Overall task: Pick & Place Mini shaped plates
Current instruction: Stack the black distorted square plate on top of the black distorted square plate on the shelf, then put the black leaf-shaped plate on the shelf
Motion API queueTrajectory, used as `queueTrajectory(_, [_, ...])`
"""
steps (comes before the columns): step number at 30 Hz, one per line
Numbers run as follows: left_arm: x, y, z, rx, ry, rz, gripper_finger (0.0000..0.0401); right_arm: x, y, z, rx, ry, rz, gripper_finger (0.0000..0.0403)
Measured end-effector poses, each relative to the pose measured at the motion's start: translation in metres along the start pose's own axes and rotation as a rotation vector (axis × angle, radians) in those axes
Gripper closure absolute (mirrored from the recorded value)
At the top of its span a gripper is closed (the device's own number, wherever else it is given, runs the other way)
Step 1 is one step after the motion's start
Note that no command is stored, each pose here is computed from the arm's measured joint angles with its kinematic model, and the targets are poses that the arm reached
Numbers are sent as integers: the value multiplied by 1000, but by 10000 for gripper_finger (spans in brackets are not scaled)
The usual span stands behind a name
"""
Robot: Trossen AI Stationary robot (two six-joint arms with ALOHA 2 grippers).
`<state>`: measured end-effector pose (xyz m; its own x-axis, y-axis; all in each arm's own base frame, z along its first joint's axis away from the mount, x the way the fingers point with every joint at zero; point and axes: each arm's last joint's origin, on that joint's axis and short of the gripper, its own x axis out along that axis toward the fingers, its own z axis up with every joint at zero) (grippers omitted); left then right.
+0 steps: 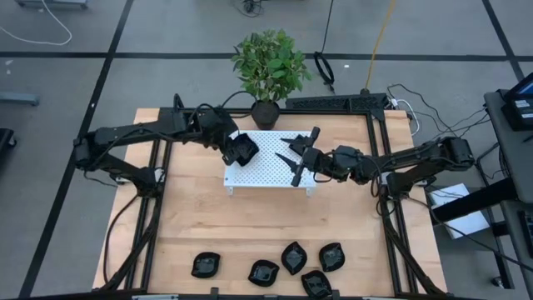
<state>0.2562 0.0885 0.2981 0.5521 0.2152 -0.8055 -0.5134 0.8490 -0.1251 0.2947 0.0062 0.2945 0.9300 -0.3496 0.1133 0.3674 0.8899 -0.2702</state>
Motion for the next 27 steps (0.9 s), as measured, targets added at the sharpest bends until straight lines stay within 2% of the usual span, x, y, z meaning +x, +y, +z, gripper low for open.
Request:
queueTrajectory(8, [-1, 0, 1, 4, -11, -1, 287, 0, 0, 0, -1, 2, 1, 204])
queueTrajectory(13, [-3, 0, 1, 57, -18, -2, 229, 0, 0, -1, 2, 7, 2, 204])
queueTrajectory(17, [-16, 0, 1, 105, -66, -5, 200, 0, 0, -1, -2, 8, 3, 204])
queueTrajectory(22, [-63, -2, 3, 126, -262, -44, 190, -6, 6, 0, -24, 48, 48, 204])
queueTrajectory(27, [-123, -12, -12, 215, -567, -235, 190, -25, 21, 5, -51, 127, 158, 204])
